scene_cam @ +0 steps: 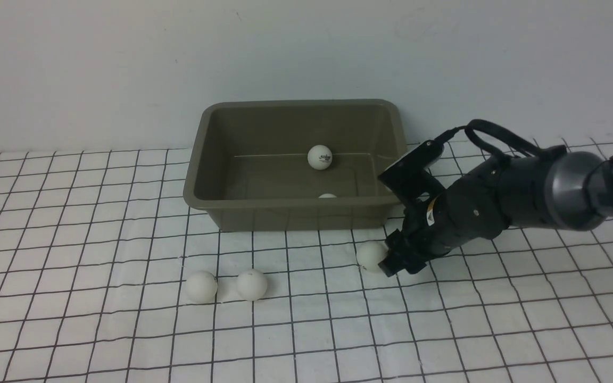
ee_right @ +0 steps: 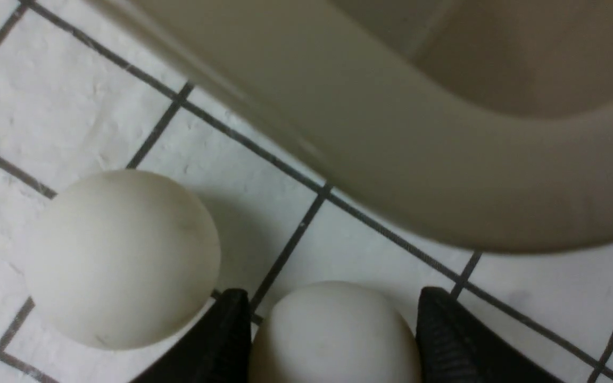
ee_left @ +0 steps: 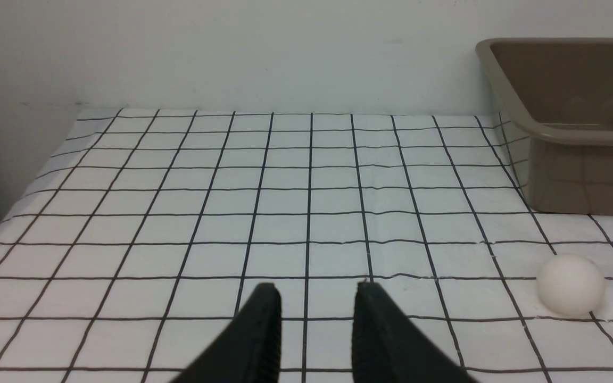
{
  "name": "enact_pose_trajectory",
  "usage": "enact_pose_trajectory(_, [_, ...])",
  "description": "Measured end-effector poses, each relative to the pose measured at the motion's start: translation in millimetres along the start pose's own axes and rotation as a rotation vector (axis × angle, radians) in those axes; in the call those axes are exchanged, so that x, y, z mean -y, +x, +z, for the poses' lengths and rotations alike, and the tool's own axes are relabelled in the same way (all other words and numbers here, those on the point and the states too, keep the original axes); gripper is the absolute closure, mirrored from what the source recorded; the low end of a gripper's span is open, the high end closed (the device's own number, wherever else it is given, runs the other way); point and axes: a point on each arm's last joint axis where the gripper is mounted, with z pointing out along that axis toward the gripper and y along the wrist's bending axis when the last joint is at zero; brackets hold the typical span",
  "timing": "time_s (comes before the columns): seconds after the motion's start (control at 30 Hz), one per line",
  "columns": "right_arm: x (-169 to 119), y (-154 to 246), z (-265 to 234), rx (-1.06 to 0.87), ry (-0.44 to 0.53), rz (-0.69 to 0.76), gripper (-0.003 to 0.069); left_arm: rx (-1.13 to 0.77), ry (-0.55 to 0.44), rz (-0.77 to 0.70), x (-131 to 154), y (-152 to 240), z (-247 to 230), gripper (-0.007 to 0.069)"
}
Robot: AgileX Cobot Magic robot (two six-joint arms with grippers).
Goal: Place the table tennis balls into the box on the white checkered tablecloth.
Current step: 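Reach for and grasp a ping pong ball on the table, then release the ping pong ball into the bin and lift the gripper away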
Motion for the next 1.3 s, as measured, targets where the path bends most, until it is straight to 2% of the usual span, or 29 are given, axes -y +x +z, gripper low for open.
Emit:
enact_pose_trajectory(0.3, [1,4,-11,-0.082,-0.007,0.018,0.0294,0.0,0.0,0.001,0,0,0,0.0451])
enact_pose_trajectory(0.43, [3,-1,-43,-0.08,-0.017,0.064,0.0294,0.0,0.0,0.001,0,0,0,0.0451])
enact_pose_trajectory(0.6, [8,-17,-94,0.041,-0.018,0.095,0.0294,0.0,0.0,0.001,0,0,0,0.0451])
enact_pose_trajectory(0.63, [12,-32,-117,0.133,-0.015,0.098,0.0294,0.0,0.0,0.001,0,0,0,0.0451])
enact_pose_trajectory(0.77, [22,-69,-141,0.298,0.011,0.07,0.0294,0.0,0.0,0.001,0,0,0,0.0451])
enact_pose_trajectory(0.83, [27,-89,-137,0.327,0.013,0.066,0.0294,0.0,0.0,0.001,0,0,0,0.0451])
enact_pose_trajectory(1.0, [29,-113,-84,0.254,-0.018,0.071,0.0294,0.0,0.0,0.001,0,0,0,0.0451])
enact_pose_trajectory(1.3, [25,-123,-41,0.216,-0.062,0.108,0.0294,0.0,0.0,0.001,0,0,0,0.0451])
